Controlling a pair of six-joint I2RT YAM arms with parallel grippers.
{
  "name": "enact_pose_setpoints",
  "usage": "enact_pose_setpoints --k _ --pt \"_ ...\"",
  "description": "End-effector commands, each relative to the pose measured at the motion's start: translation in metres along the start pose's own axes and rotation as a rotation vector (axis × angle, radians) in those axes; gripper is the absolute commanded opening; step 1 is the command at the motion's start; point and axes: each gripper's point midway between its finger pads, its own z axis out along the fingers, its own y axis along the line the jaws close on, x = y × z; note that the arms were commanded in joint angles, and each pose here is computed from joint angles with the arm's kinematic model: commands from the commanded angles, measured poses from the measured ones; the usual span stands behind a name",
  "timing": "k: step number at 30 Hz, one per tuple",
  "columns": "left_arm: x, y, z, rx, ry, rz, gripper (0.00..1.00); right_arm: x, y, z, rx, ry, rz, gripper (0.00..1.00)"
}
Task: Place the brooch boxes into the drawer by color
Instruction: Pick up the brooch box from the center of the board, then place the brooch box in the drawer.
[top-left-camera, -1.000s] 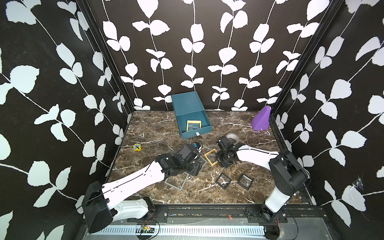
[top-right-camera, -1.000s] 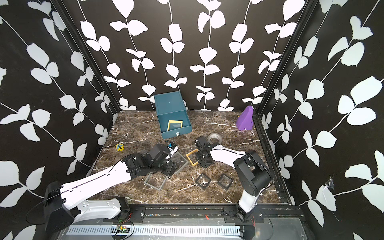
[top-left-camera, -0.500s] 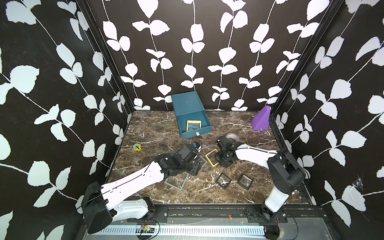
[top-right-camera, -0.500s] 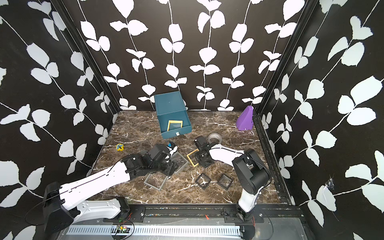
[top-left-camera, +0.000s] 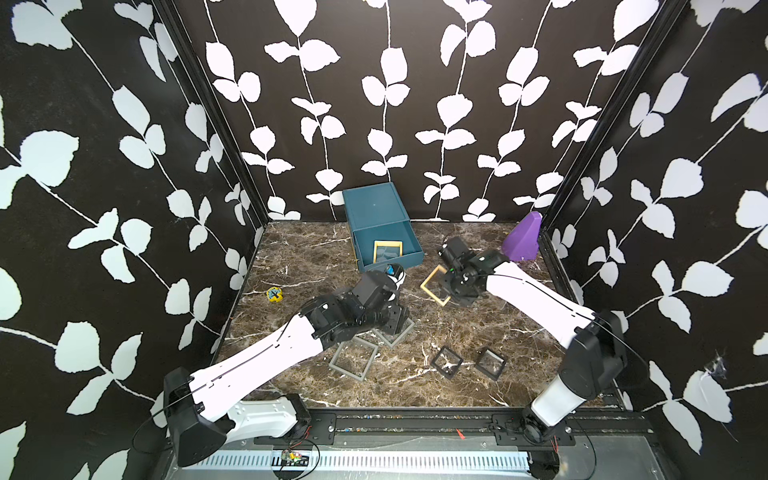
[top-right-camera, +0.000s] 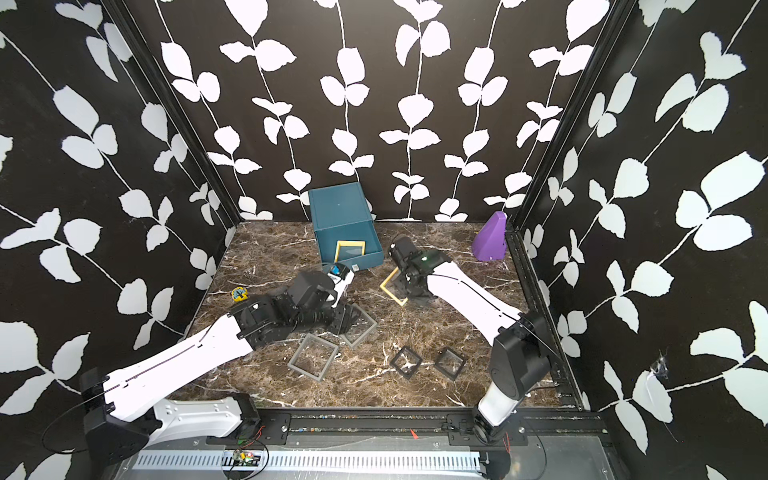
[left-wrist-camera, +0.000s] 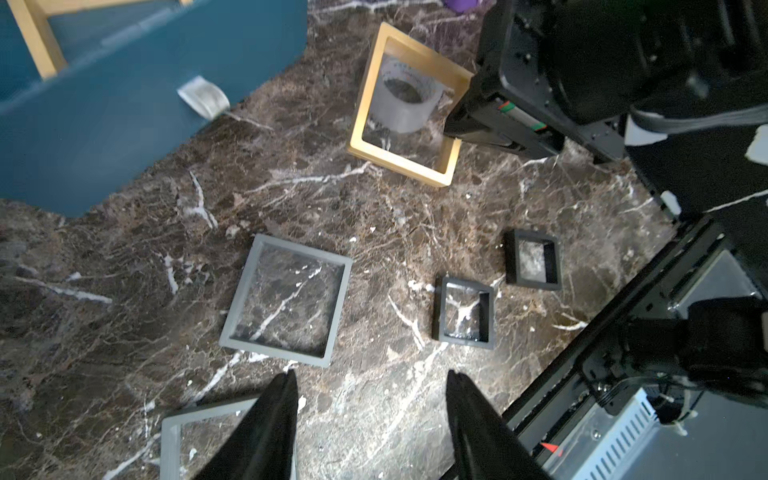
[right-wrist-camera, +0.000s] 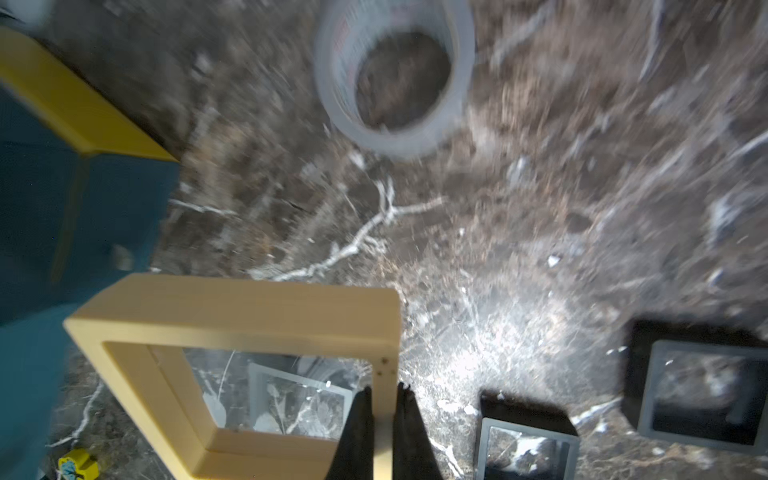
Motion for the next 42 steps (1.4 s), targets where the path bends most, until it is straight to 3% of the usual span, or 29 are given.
enact_pose_setpoints --k 1,8,17,25,42 --pt "-0.015 0.014 -0.007 -0.023 -0.005 -0.053 0.55 -0.023 0.004 -0.029 0.010 -0.077 -0.164 0.00" --pt "-0.053 0.041 -0.024 -0.056 -0.052 -0.126 0.55 -0.051 0.074 -0.070 -0.141 -0.145 -0.390 0.00" --pt "-0.076 0.090 -0.040 -0.165 -0.119 -0.231 0.54 -0.056 0.149 -0.092 -0.284 -0.183 -0.573 0.00" --pt "-0.081 0.126 -0.045 -0.195 -0.192 -0.373 0.54 -0.041 0.189 -0.077 -0.346 -0.186 -0.636 0.00" --pt "-0.082 0.129 -0.038 -0.189 -0.178 -0.379 0.54 -0.024 0.211 -0.018 -0.323 -0.129 -0.669 0.00"
